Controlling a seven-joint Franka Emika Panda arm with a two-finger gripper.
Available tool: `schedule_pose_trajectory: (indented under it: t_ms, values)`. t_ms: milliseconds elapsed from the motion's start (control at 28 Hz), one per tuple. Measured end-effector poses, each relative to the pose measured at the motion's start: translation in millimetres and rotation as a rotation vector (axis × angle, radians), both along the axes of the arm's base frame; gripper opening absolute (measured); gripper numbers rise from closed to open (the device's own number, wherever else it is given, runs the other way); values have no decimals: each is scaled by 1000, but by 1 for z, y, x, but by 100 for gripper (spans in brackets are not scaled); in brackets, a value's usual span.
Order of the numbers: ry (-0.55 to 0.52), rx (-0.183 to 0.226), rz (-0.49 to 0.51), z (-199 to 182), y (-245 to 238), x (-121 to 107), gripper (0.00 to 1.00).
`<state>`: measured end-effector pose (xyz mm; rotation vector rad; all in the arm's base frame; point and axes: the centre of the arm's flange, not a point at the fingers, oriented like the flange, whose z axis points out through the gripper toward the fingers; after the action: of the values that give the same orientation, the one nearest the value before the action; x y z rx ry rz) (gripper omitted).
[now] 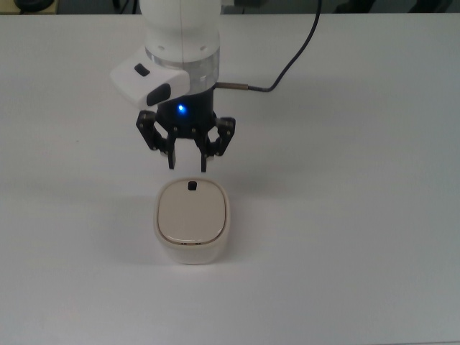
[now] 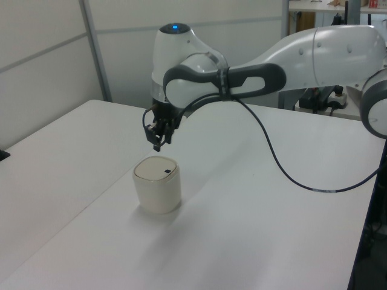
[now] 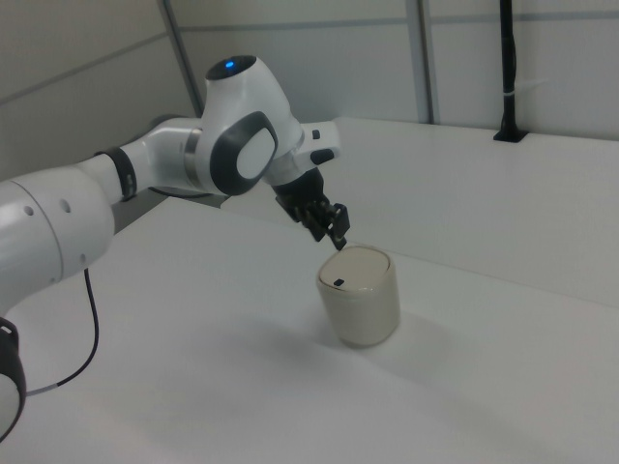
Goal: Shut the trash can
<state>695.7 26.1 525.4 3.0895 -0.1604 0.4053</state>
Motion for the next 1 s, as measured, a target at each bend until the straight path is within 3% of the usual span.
schedule_pose_trajectory:
  t_ms: [429, 1000]
  values:
    - [238, -20, 43, 6, -3, -32, 100]
    - [269, -24, 52, 41, -8, -57, 100]
